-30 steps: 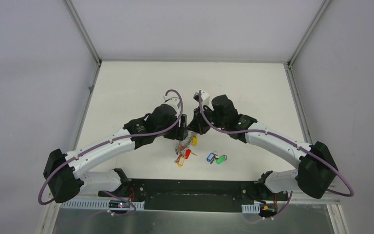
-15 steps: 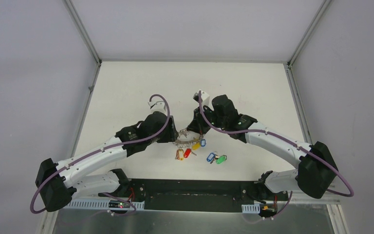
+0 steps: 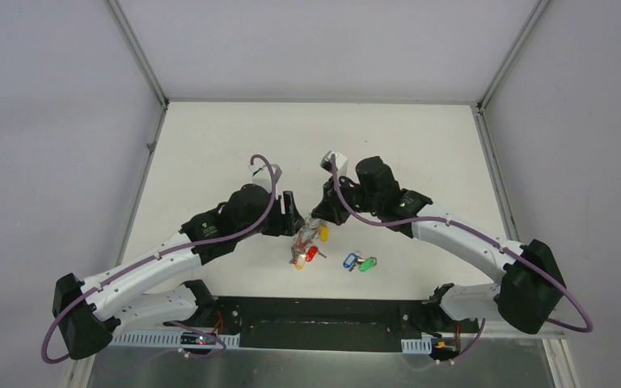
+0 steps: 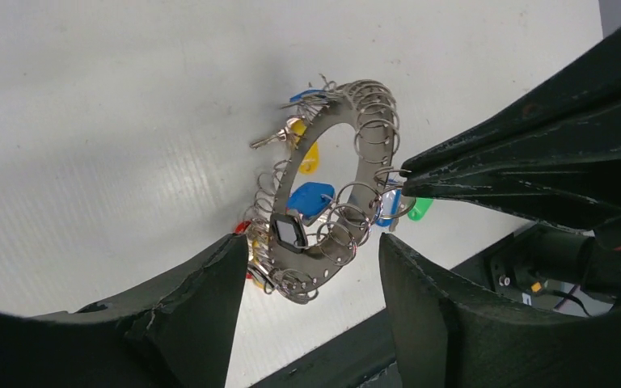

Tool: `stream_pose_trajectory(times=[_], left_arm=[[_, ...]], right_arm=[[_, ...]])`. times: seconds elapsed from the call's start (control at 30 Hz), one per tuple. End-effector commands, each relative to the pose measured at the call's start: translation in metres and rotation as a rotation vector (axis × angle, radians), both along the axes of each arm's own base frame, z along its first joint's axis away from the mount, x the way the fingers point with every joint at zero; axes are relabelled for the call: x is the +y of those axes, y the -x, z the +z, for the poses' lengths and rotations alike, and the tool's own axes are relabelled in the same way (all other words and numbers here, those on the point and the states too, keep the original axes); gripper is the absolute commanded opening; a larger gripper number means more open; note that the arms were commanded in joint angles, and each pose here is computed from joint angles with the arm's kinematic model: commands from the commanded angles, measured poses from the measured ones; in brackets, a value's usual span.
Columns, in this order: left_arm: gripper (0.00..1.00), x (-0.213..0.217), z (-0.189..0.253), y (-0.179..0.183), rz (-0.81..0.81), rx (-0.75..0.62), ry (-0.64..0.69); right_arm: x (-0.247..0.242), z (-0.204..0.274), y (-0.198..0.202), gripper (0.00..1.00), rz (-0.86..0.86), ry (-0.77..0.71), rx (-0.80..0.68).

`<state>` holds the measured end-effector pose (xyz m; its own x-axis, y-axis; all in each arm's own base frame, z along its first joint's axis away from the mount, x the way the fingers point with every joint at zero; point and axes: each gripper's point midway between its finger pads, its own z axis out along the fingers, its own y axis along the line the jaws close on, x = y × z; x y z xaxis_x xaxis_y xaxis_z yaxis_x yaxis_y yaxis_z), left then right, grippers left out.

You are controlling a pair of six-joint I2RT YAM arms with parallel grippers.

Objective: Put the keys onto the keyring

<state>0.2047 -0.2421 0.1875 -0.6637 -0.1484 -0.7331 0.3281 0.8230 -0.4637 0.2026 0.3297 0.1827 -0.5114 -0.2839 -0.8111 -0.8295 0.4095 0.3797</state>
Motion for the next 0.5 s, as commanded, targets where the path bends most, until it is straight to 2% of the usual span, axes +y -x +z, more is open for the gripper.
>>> stream_pose_trajectory(times=[0.0,0.27,0.47], left_arm=[[0.63,-0.021,0.029,0.003,-0.152,-0.099,0.021],[0.65,-0.037,0.036,0.019,-0.504,-0.351,-0.094],[0.62,-0.035,0.052,0.036,-0.717,-0.693,-0.129]], right_arm=[[0.002,0.034,0.001,0.00,0.050,-0.087,-0.104],[-0.008,0.035,0.017,0.00,0.166,-0.087,-0.218],[-0.020,0.040,0.028,0.00,0.218,-0.095,-0.333]])
